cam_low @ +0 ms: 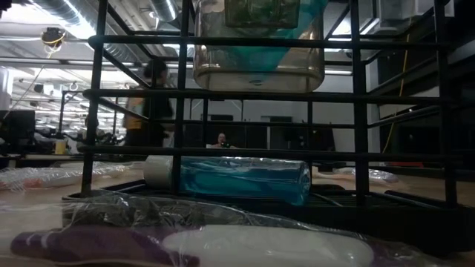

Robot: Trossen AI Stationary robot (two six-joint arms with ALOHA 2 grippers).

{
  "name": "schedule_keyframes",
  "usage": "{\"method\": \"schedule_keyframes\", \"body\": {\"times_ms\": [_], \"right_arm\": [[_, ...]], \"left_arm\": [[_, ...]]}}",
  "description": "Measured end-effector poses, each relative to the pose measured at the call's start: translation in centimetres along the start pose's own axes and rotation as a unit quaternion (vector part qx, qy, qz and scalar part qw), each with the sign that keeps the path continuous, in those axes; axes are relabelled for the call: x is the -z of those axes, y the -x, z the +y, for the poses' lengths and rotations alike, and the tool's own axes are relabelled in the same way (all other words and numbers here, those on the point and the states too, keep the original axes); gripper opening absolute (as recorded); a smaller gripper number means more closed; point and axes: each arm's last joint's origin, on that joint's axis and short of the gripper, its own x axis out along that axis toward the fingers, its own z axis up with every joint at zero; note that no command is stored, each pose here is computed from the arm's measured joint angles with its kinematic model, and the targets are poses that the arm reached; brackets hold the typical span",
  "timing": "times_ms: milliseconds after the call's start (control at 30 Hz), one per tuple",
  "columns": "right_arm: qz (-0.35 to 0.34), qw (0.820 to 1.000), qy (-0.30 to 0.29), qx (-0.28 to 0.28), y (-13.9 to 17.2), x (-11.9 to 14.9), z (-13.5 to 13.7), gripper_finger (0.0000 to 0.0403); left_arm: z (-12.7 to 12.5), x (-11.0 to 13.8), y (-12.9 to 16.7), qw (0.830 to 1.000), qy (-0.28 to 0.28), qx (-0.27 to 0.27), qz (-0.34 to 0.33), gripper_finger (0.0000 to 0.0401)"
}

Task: Pick & Place toothbrushing station
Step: Put the purple toothbrush into the mesh organizer

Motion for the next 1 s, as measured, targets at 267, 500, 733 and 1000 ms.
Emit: {"method": "schedule_keyframes", "body": {"times_ms": [267,500,733,1000], "right_arm": [[0.412,0.904,-0.06,-0.097,1.5,3.9,-2.1,0.012],[0.521,0.845,0.043,-0.117,0.0,6.1,-3.1,0.0114],[0.544,0.812,0.173,-0.119,-3.4,9.5,-3.9,0.0114],[0.56,0.798,0.202,-0.095,-5.7,14.8,-3.5,0.0113]], "left_arm": [[-0.3,-0.2,0.4,1.0,-0.001,0.012,0.004,0.0061],[-0.2,-0.2,0.4,1.0,-0.012,-0.002,0.002,0.0061],[-0.3,0.6,0.0,1.0,-0.01,-0.007,0.022,0.0061],[-1.3,1.4,-0.1,0.999,0.004,0.007,0.038,0.0061]]}}
